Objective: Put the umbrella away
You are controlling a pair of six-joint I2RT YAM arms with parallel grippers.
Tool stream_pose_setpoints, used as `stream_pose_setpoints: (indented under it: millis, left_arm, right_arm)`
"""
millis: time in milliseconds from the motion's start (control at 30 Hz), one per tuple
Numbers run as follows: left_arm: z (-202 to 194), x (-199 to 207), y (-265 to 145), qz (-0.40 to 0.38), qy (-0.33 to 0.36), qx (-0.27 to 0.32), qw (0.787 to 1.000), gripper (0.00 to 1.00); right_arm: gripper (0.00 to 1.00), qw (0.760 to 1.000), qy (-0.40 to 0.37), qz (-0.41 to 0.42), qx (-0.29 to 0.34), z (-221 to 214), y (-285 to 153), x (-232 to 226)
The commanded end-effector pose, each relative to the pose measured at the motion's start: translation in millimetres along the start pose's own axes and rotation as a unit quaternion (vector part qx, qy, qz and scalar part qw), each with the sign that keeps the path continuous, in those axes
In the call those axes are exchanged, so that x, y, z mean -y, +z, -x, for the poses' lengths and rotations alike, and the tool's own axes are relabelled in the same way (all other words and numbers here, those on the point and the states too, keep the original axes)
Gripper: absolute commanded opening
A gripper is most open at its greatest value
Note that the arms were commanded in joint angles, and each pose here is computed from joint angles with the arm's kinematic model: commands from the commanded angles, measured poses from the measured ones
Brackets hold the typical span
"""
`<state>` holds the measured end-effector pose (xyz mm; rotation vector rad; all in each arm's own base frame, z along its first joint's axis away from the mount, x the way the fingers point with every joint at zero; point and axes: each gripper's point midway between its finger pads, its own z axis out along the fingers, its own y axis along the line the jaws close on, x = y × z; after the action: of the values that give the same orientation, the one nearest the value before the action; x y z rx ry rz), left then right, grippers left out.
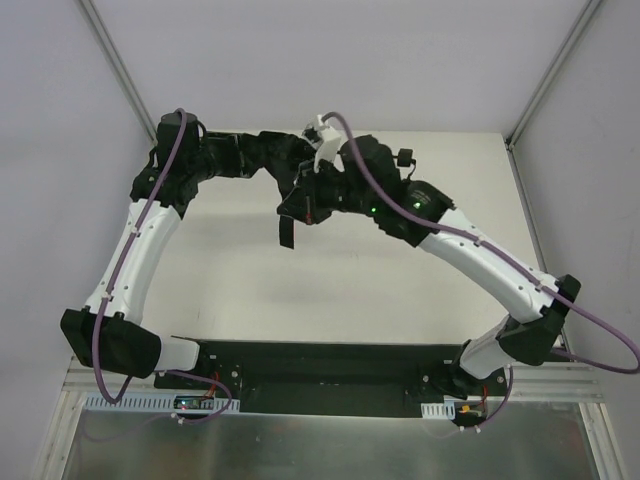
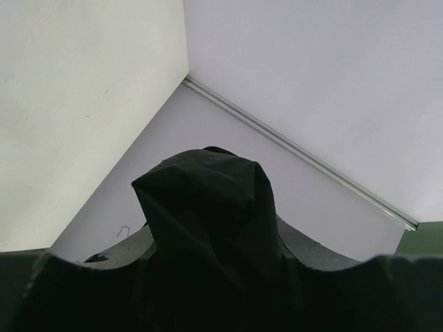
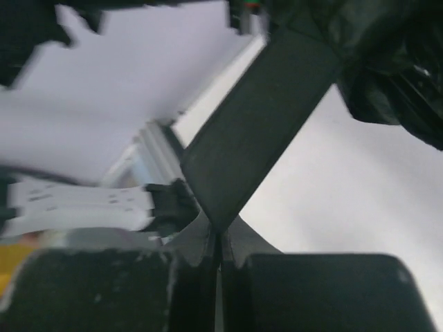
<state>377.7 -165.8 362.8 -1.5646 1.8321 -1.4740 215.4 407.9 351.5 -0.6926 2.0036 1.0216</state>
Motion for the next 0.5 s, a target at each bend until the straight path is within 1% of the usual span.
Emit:
stream_pose_setpoints:
  millis: [0,133,233,400,467]
  left_arm:
    - [-12,27,-30,-0.051,0.02,0.005,0.998,0.0]
    - [-11,22,-31,-0.054,0.061,0.012,0.997,0.0]
    - [-7,12,-31,-0.047,0.082,0.018,0.995,0.0]
    - [-4,-5,-33,-0.04,0.116,0.021,0.992,0.0]
    - [-3,-7,-34,-0.047,0.137,0.023,0.989,0.0]
  right_arm:
    - [0.0,0.968,0.111,0.225,-0.022,24,-50,-83]
    - [0.0,0.95,0.168,0.26,-0.028,46,-63,-95]
    - [0.0,0.937,0.205,0.281,-0.008,70,-72,-99]
    - [0.01,0.927,0.281,0.242,0.048,110,-78,-65]
    - [0.06,0.921,0.307,0.23,0.066,121,-78,-51]
